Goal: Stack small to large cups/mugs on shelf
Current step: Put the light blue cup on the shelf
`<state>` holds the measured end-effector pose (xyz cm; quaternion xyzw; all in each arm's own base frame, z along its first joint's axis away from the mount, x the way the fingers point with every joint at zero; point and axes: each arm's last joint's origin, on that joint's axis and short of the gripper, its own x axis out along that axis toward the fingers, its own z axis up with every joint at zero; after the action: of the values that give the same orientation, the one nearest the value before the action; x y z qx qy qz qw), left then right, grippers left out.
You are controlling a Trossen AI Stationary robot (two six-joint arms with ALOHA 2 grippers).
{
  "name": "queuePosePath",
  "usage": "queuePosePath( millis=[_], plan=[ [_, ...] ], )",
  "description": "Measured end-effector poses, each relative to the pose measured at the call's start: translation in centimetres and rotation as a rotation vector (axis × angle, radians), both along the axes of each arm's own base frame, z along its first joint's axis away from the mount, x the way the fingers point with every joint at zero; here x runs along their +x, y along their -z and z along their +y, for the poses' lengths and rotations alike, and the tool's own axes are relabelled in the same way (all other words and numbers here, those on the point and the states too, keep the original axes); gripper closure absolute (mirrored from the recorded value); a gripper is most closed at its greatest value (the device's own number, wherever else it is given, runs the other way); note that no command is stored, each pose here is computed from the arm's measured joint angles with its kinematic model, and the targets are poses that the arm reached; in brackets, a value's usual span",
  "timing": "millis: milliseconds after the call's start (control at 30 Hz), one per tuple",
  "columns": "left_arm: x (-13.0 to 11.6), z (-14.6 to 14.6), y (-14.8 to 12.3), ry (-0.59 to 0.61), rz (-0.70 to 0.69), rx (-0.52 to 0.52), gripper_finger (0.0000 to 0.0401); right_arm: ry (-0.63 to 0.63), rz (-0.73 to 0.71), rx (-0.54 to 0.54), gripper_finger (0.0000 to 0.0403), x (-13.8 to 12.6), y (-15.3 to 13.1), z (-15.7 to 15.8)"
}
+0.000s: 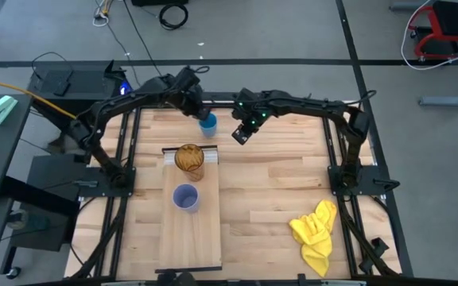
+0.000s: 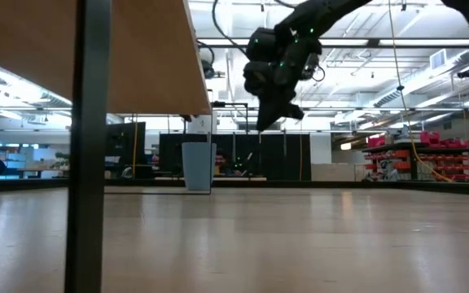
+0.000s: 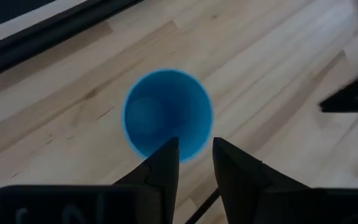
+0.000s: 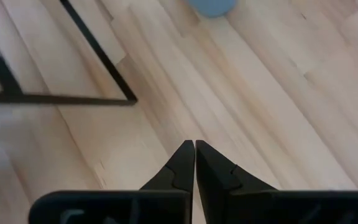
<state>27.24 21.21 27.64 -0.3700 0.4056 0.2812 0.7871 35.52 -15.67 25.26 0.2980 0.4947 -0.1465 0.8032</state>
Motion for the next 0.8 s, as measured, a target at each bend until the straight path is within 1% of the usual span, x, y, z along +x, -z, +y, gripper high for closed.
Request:
queuePosePath(
  millis=[100, 233, 433, 500, 600, 667, 800],
  plan=[
    [1.1, 0.2, 0.2, 0.015, 0.035, -0.025, 0.0293, -0.018, 0.043, -0.015, 0.038, -0.6, -0.4, 0.6],
    [2.2, 0.4, -0.1, 0.043, 0.119, -0.057, 0.0293, -0.045, 0.094, -0.028, 0.038, -1.5, -1.0, 1.0],
    [2.4, 1.0, -1.9, 0.029, 0.176, -0.02, 0.0293, -0.058, 0.079, -0.06, 0.038, -2.2, -2.2, 1.3],
    [2.5, 1.1, -1.4, 0.034, 0.2, -0.038, 0.0293, -0.072, 0.079, -0.066, 0.038, -2.5, -2.6, 1.4],
    [2.6, 0.8, 0.6, 0.042, 0.264, -0.085, 0.0293, -0.084, 0.078, -0.074, 0.038, -2.7, -3.0, 1.7],
    [3.0, 0.4, 1.3, 0.039, 0.331, -0.042, 0.0293, -0.086, 0.076, -0.078, 0.038, -2.9, -3.1, 1.9],
    [3.3, 0.7, 0.9, 0.002, 0.286, -0.014, 0.0293, -0.084, 0.076, -0.081, 0.038, -3.6, -3.3, 2.1]
  ],
)
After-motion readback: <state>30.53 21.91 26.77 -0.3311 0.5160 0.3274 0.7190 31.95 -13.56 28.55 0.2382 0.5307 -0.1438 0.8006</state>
